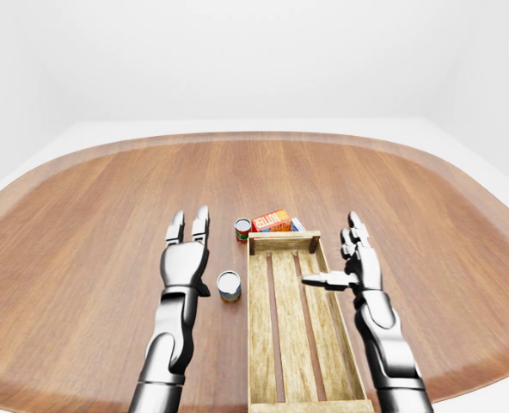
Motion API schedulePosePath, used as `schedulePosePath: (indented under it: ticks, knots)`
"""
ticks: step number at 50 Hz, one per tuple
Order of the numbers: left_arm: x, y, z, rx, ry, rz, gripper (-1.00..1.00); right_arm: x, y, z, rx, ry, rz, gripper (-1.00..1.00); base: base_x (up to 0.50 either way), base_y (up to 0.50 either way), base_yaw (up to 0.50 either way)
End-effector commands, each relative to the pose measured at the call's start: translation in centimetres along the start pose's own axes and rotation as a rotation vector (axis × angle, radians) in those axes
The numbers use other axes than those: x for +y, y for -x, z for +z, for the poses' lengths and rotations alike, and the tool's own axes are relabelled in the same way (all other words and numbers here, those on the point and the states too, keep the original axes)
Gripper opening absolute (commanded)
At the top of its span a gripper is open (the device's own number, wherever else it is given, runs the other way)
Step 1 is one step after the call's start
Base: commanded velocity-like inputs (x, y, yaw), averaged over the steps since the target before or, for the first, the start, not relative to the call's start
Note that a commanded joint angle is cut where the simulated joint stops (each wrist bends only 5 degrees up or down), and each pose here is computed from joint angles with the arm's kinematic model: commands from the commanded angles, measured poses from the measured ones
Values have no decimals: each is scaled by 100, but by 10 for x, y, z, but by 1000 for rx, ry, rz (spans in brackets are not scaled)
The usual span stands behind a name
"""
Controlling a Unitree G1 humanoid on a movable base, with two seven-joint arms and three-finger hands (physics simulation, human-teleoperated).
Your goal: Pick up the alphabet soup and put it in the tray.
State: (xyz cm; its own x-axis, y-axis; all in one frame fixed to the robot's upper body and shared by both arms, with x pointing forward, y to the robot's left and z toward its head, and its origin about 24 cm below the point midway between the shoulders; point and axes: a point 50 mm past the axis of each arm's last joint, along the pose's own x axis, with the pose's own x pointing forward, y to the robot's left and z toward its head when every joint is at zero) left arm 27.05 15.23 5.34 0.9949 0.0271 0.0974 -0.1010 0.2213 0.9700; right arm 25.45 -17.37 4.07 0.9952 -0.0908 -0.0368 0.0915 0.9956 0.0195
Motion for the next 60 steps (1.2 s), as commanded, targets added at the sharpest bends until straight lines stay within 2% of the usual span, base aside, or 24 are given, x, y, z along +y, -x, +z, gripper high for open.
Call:
schedulePosePath:
  ticks: [1, 8, 29, 36, 60]
  knots:
    - [-10, 4, -2, 7, -26, -50, 100, -2, -1, 0, 7, -7, -10, 100, 0, 0, 0]
    - [-20, 8, -4, 14, -33, -85, 100, -3, 0, 0, 9, -16, -16, 100, 0, 0, 0]
    - [-48, 5, 1, 17, 12, -131, 100, -7, 0, 0, 7, -19, -31, 100, 0, 0, 0]
    - [-66, 6, 1, 29, 18, -166, 100, -7, 0, 1, 6, -21, -30, 100, 0, 0, 0]
    - [-91, 7, -4, 64, 9, -221, 100, -8, 0, 3, -1, -31, -31, 100, 0, 0, 0]
